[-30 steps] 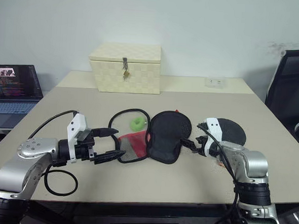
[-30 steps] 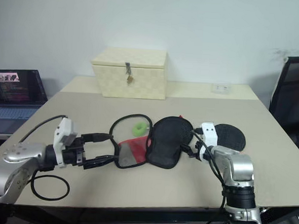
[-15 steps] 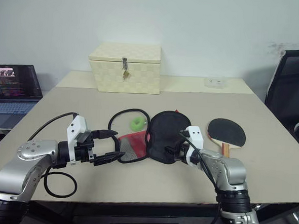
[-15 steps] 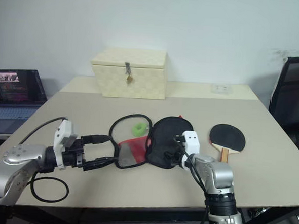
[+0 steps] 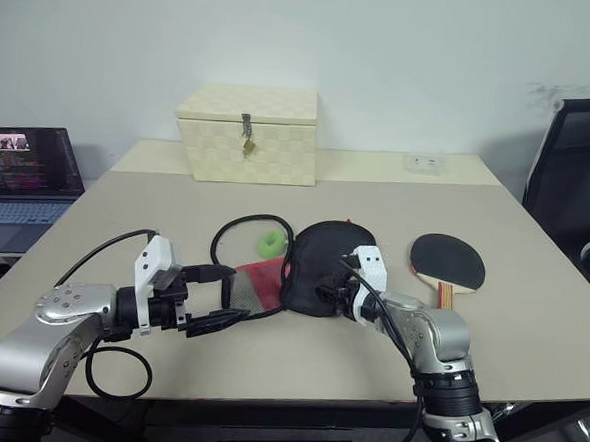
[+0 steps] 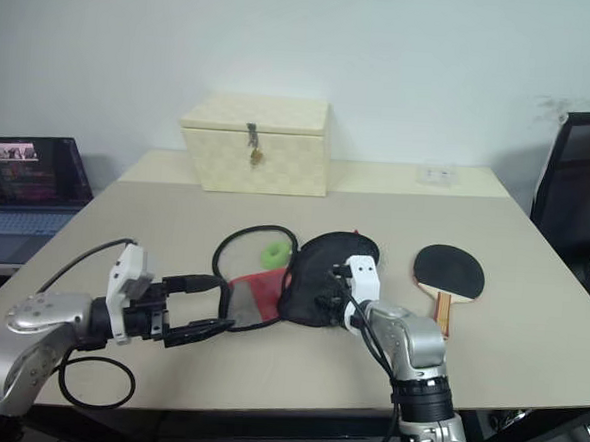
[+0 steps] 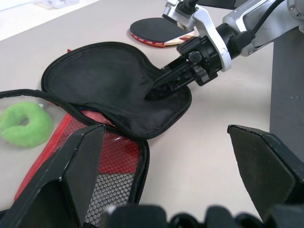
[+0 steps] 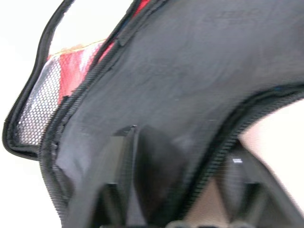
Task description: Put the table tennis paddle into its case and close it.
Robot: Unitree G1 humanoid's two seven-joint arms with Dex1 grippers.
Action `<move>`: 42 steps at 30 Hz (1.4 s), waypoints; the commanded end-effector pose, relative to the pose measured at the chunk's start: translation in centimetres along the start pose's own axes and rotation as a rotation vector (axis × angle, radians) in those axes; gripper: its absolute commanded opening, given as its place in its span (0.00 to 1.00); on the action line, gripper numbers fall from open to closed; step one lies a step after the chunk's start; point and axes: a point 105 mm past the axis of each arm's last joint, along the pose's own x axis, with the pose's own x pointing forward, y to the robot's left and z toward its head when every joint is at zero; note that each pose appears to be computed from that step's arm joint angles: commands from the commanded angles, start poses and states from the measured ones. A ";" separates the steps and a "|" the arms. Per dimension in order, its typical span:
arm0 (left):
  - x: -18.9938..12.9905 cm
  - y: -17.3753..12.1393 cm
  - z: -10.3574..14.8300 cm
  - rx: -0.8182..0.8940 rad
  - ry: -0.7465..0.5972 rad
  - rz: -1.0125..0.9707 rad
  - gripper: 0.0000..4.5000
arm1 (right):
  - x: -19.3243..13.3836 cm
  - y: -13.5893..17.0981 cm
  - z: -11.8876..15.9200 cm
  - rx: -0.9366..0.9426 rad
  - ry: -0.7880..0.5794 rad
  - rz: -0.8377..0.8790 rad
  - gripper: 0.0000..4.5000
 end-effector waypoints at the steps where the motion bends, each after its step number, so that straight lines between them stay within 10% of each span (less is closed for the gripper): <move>1: 0.1 -0.3 1.4 0.047 -0.032 -0.014 1.00 | -0.7 -0.5 1.3 0.009 -0.028 0.016 0.24; 4: 0.3 -0.4 1.6 0.050 -0.034 -0.025 1.00 | -1.3 -1.8 1.4 -0.003 -0.014 0.002 0.01; 24: 1.0 -0.4 1.9 0.063 -0.034 -0.058 1.00 | -3.2 -7.6 3.7 -0.142 0.048 -0.066 0.01; 38: 1.1 -0.6 1.9 0.062 -0.039 -0.058 1.00 | -6.4 -11.7 8.0 -0.340 -0.081 -0.245 0.99; 42: 1.2 -0.6 1.8 0.060 -0.041 -0.064 1.00 | -9.4 -13.7 7.9 -0.260 -0.120 -0.381 0.99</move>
